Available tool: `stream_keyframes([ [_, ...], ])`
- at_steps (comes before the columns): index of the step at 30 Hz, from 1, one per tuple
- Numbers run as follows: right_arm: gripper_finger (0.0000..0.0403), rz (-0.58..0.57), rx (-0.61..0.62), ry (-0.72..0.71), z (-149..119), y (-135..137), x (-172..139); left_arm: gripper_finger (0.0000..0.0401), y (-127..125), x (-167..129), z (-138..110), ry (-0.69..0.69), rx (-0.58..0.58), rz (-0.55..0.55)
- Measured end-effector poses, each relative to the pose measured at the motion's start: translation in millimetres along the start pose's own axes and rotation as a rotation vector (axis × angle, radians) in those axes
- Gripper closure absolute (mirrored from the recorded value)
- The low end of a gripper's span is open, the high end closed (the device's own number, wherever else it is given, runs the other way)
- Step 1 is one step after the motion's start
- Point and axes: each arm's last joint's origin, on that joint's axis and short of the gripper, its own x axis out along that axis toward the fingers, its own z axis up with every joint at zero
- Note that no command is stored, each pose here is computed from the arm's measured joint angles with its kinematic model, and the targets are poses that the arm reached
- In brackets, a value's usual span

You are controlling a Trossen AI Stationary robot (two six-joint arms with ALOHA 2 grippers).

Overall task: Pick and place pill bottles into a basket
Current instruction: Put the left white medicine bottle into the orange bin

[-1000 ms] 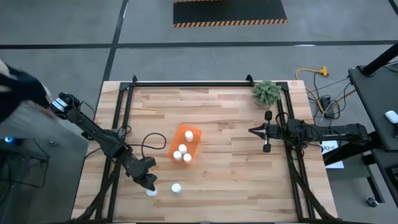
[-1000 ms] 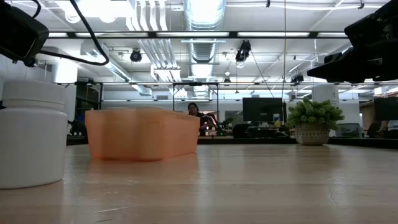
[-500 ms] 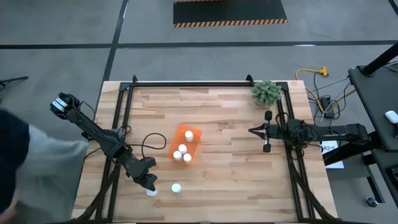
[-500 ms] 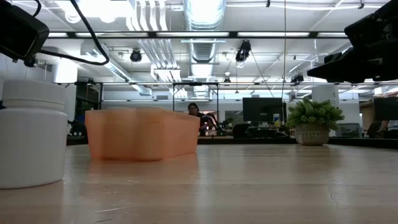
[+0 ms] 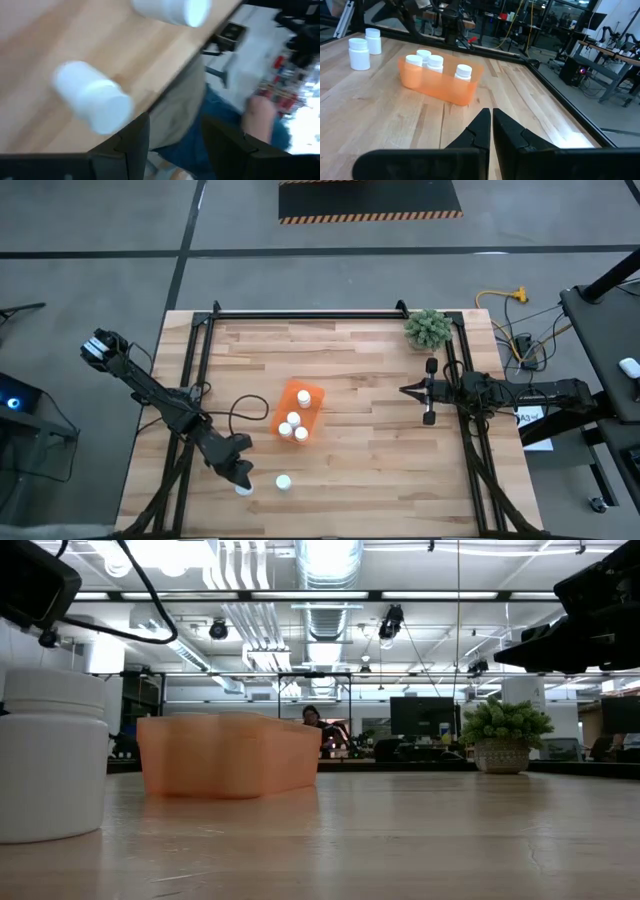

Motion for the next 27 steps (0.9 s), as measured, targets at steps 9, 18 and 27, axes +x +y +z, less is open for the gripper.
stream_keyframes([
  [9, 0.0394, 0.0, 0.0, 0.0, 0.0, 0.0, 0.0, 0.0238, 2.0, 0.0, 0.3, -0.001, -0.099, 0.018],
  [18, 0.0394, 0.0, 0.0, 0.0, 0.0, 0.0, 0.0, 0.0115, 3.2, 0.0, 0.2, 0.008, -0.103, 0.031],
  [27, 0.0394, 0.0, 0.0, 0.0, 0.0, 0.0, 0.0, 0.0031, 3.2, 0.0, -0.5, 0.031, -0.103, 0.034],
])
